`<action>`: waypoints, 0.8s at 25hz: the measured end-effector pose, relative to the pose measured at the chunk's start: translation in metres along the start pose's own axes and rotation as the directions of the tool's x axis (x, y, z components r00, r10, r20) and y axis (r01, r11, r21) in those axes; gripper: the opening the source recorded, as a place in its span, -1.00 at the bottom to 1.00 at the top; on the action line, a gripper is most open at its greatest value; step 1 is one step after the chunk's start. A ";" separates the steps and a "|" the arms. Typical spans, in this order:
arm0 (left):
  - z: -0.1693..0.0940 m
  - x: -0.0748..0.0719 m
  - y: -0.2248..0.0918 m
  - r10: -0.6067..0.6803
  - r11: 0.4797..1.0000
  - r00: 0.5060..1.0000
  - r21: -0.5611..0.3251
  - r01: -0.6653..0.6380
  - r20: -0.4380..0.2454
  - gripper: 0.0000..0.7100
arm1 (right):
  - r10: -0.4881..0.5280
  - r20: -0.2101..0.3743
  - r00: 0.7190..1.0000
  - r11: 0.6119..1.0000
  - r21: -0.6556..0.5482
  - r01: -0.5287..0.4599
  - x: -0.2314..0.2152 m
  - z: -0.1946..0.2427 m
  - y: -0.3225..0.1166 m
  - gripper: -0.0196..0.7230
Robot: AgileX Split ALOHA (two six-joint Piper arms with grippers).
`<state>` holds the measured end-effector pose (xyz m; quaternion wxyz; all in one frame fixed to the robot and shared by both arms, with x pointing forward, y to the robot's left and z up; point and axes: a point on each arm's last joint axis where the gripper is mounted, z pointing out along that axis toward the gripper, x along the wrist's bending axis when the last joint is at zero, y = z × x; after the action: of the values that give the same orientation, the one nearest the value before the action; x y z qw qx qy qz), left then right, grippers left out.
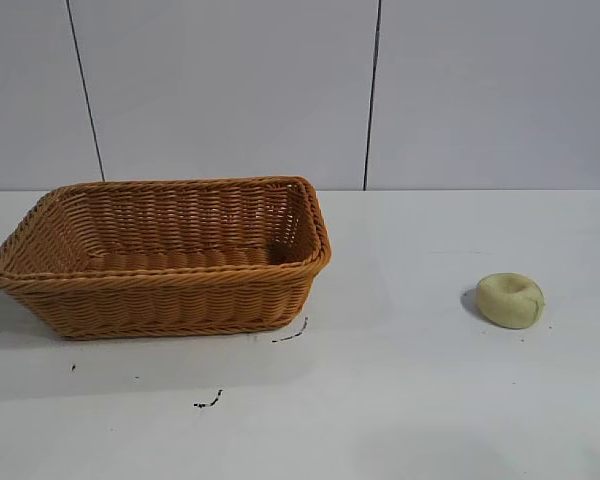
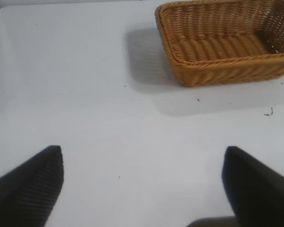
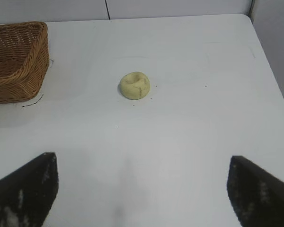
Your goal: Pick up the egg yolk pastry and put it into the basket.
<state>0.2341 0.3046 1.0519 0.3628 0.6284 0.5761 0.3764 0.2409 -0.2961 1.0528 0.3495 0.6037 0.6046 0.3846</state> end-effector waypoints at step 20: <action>0.000 0.000 0.000 0.000 1.000 1.000 0.000 0.000 0.000 0.95 | 0.004 0.035 0.999 0.710 0.704 -0.028 -0.003 0.222 0.100 0.93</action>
<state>0.2341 0.3046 1.0519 0.3628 0.6284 0.5761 0.3764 0.4839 -0.2923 1.0390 0.0991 0.7024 0.6947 0.1191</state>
